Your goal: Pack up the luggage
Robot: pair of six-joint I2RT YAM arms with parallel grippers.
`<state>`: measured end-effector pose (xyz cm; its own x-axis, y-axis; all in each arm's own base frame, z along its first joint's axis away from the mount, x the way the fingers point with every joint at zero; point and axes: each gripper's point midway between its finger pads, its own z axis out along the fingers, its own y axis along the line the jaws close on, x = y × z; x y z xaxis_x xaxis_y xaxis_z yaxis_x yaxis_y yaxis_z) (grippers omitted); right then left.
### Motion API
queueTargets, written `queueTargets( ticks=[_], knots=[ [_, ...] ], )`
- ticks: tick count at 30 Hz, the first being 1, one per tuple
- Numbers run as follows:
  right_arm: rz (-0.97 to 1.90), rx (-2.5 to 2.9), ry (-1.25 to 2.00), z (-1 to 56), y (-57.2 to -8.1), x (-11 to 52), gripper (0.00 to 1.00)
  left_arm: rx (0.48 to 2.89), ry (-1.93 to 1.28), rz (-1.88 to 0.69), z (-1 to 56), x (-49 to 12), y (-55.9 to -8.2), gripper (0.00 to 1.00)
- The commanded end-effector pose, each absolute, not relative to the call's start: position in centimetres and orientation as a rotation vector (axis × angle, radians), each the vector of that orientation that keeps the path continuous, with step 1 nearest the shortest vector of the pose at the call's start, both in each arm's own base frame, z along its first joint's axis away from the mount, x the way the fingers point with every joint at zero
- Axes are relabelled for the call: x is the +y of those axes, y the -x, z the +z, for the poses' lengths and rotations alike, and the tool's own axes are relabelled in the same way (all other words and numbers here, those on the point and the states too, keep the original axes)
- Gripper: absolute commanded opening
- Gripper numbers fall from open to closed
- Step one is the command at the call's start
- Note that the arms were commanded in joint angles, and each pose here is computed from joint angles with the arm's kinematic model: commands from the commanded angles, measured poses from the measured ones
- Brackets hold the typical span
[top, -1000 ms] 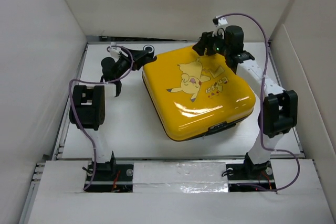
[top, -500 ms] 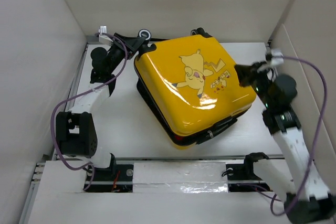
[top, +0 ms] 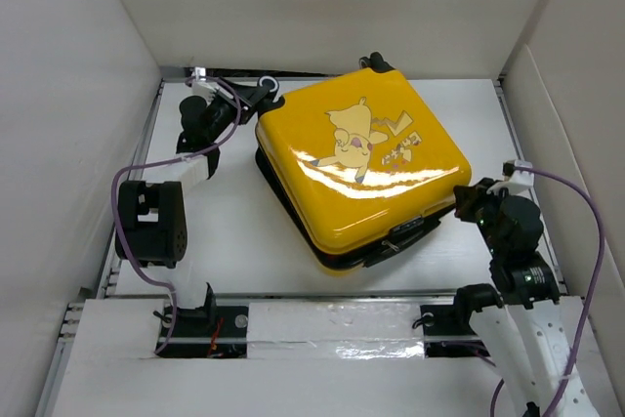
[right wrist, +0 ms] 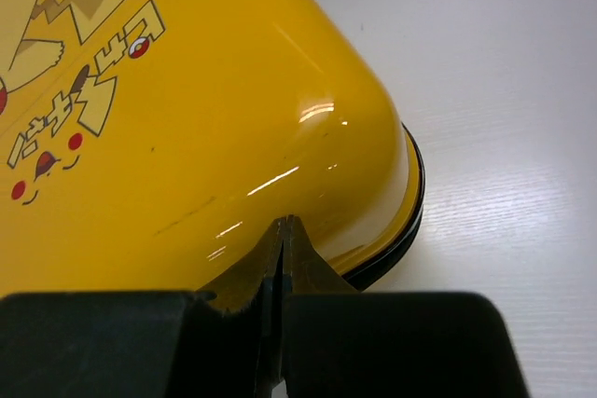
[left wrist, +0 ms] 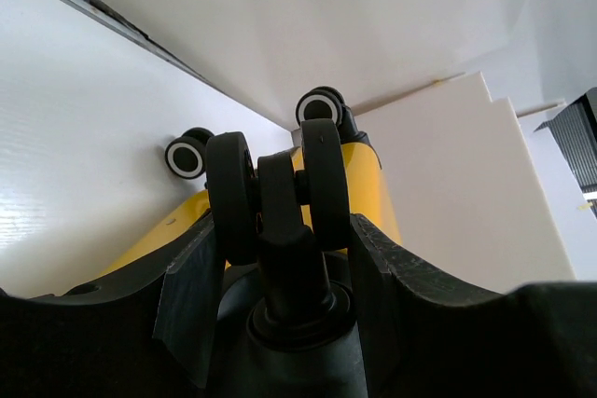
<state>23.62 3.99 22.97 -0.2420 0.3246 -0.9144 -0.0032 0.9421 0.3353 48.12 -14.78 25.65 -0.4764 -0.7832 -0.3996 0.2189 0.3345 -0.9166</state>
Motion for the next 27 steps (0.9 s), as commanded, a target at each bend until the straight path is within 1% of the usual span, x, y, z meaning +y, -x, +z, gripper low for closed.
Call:
queueTargets(
  ticks=[1, 6, 8, 9, 12, 13, 14, 16, 19, 20, 21, 22, 23, 24, 25, 27],
  knots=[
    [0.451, 1.970, -0.173, 18.5, -22.6, 7.0, 0.00, 1.360, 0.286, -1.374, 34.5, -14.7, -45.8, 0.00],
    [0.563, 2.086, -0.063, 14.1, -23.9, 10.0, 0.00, 1.377, 0.327, -1.352, 33.0, -14.0, -45.5, 0.00],
    [0.594, 2.053, 0.034, 15.2, -25.2, 11.5, 0.00, 1.376, 0.330, -1.366, 33.0, -14.1, -45.6, 0.00],
    [0.586, 2.068, 0.049, 14.7, -26.3, 12.0, 0.00, 1.375, 0.336, -1.359, 33.1, -13.7, -45.9, 0.00],
    [0.564, 2.003, 0.106, 17.4, -29.8, 12.9, 0.00, 1.377, 0.344, -1.333, 34.0, -13.5, -47.0, 0.00],
    [0.568, 2.031, 0.117, 17.0, -31.0, 13.4, 0.00, 1.389, 0.361, -1.313, 33.7, -12.9, -47.8, 0.00],
    [0.581, 1.966, 0.135, 19.5, -32.5, 13.9, 0.00, 1.388, 0.358, -1.310, 34.7, -13.0, -48.5, 0.00],
    [0.604, 1.937, 0.162, 20.8, -33.2, 14.7, 0.00, 1.384, 0.377, -1.364, 35.0, -12.9, -49.1, 0.00],
    [0.502, 1.900, 0.075, 21.2, -33.3, 12.7, 0.00, 1.342, 0.361, -1.439, 37.5, -13.0, -49.1, 0.00],
    [0.501, 1.843, 0.045, 22.4, -32.9, 12.1, 0.05, 1.334, 0.348, -1.450, 38.6, -13.1, -49.0, 0.00],
    [0.490, 1.875, 0.015, 20.3, -32.3, 11.4, 0.11, 1.331, 0.344, -1.452, 39.3, -13.1, -48.9, 0.00],
    [0.489, 1.878, -0.022, 19.4, -31.9, 10.6, 0.23, 1.327, 0.330, -1.463, 40.2, -13.7, -48.5, 0.00],
    [0.519, 1.827, -0.027, 20.0, -31.4, 10.7, 0.29, 1.326, 0.326, -1.466, 41.1, -13.7, -48.2, 0.00],
    [0.524, 1.862, -0.048, 17.5, -30.6, 10.3, 0.35, 1.324, 0.321, -1.465, 41.6, -13.7, -48.0, 0.00],
    [0.553, 1.863, -0.040, 17.0, -30.1, 10.5, 0.42, 1.315, 0.308, -1.464, 42.6, -13.7, -47.4, 0.00],
    [0.584, 1.864, 0.003, 16.5, -28.9, 11.0, 0.44, 1.335, 0.302, -1.472, 43.1, -14.3, -46.7, 0.00]
  ],
)
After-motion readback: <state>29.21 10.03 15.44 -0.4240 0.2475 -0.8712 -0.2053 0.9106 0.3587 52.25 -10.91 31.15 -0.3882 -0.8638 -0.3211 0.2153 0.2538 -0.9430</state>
